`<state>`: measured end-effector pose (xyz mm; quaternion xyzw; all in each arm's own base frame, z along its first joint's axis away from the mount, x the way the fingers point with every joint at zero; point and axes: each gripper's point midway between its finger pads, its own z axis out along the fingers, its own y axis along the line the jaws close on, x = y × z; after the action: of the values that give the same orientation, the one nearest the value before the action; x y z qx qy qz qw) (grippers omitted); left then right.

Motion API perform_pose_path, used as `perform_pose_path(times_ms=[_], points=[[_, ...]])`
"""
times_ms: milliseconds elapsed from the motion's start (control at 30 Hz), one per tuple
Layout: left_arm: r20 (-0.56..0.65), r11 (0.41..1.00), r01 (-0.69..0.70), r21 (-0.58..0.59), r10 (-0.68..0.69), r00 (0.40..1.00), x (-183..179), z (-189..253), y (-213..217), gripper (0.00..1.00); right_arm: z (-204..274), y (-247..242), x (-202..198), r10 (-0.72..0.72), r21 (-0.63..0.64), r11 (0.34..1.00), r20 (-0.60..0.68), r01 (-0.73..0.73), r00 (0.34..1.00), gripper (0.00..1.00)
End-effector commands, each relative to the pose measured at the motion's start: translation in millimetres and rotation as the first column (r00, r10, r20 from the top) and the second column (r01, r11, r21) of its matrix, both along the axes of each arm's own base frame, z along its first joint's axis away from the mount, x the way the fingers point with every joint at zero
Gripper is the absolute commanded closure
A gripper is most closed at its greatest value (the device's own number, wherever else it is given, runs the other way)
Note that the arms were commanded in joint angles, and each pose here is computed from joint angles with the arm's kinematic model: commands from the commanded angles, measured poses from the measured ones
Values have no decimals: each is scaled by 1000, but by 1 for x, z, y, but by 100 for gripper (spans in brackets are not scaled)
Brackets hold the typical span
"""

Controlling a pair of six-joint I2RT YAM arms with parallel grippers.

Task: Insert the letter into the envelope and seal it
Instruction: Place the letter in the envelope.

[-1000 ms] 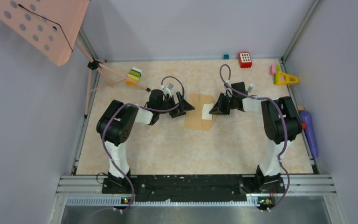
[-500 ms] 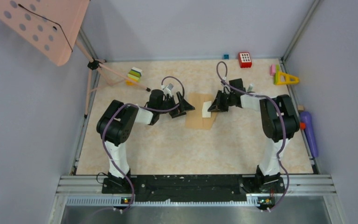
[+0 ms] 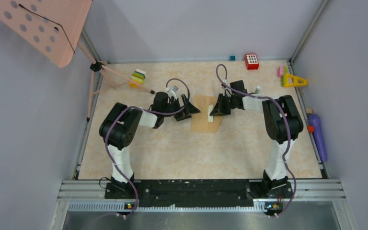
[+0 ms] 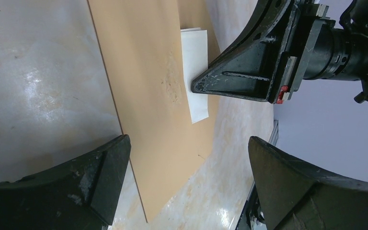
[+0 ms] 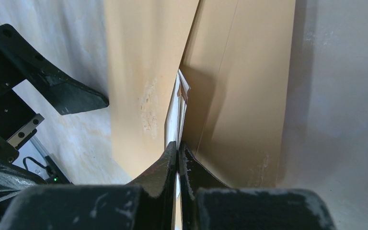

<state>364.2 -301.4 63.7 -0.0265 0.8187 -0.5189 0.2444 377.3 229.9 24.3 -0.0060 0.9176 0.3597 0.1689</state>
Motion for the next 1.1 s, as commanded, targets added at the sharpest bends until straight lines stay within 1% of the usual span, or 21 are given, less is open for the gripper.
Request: perform_pose_path(times_ms=[0,400,433,500,600,667,733,900,1067], points=[[-26,1000,17,3,-17,1000,-8,-11,-1,2,9,10,11,26,14,1000,43,-26,999,100],[-25,1000,20,-2,-20,999,-8,-10,-2,2,8,19,11,39,25,999,29,-40,999,100],[-25,1000,20,-2,-20,999,-8,-10,-2,2,8,19,11,42,21,999,30,-43,999,98],[-23,1000,20,-3,-20,1000,-8,-9,-2,2,9,17,12,51,6,999,35,-51,998,89],[-19,1000,20,1,-20,1000,-8,-9,-2,2,11,13,13,52,-16,999,42,-52,998,80],[-17,1000,20,1,-20,1000,-8,-8,-1,2,14,11,13,54,-25,998,50,-53,997,76],[-9,1000,18,1,-18,1000,-6,-6,-1,2,18,9,14,54,-30,998,60,-53,997,74],[5,1000,12,6,-12,1000,-3,-3,2,2,26,2,17,49,-67,997,85,-43,995,74],[10,1000,7,9,-7,1000,0,-2,5,2,35,-2,19,47,-88,995,115,-37,992,84]])
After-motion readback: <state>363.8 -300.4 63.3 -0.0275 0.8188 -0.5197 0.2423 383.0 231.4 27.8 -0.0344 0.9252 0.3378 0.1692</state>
